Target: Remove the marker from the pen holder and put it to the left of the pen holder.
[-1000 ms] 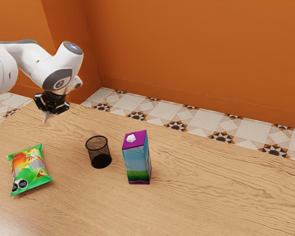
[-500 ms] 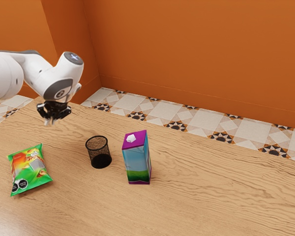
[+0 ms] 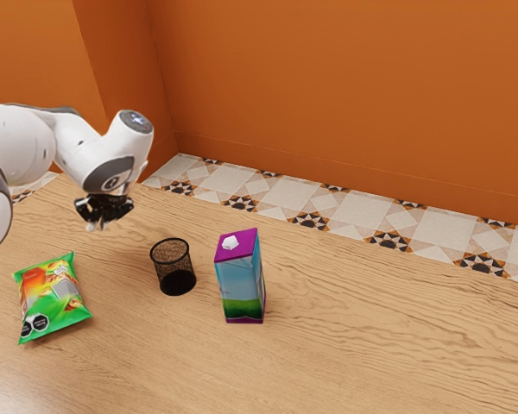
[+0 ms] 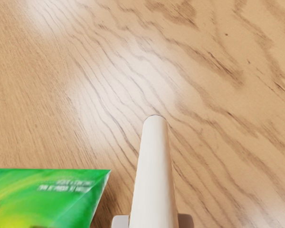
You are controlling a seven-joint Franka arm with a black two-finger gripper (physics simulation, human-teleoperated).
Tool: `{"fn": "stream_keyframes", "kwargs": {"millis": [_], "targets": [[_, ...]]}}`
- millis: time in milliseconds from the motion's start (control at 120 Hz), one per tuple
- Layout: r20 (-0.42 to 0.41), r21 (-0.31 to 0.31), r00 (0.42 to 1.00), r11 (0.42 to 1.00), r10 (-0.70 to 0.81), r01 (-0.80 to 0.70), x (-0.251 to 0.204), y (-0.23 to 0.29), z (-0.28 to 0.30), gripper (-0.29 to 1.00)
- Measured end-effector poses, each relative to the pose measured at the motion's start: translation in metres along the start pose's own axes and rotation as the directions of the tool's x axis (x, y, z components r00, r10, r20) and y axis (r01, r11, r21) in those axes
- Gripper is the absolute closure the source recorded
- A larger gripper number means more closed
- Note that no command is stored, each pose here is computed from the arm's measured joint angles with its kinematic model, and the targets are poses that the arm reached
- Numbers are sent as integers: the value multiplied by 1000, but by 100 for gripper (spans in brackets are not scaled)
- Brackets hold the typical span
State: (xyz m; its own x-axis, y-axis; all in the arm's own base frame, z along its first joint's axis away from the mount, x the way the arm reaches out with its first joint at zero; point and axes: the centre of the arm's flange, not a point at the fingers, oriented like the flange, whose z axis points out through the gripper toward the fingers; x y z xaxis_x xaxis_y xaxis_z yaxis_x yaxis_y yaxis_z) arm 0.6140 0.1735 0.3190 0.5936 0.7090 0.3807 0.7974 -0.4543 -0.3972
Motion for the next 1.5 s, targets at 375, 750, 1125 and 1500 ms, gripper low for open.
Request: {"fn": "stream_keyframes", "kwargs": {"millis": [375, 750, 1125, 1500], "targets": [[-6, -16, 999, 999, -39, 39, -8, 10, 15, 78], [-21, -46, 998, 998, -54, 53, -13, 20, 20, 77], [-32, -83, 998, 995, -57, 54, -15, 27, 19, 54], [-43, -179, 994, 980, -98, 89, 3, 10, -31, 35]]}}
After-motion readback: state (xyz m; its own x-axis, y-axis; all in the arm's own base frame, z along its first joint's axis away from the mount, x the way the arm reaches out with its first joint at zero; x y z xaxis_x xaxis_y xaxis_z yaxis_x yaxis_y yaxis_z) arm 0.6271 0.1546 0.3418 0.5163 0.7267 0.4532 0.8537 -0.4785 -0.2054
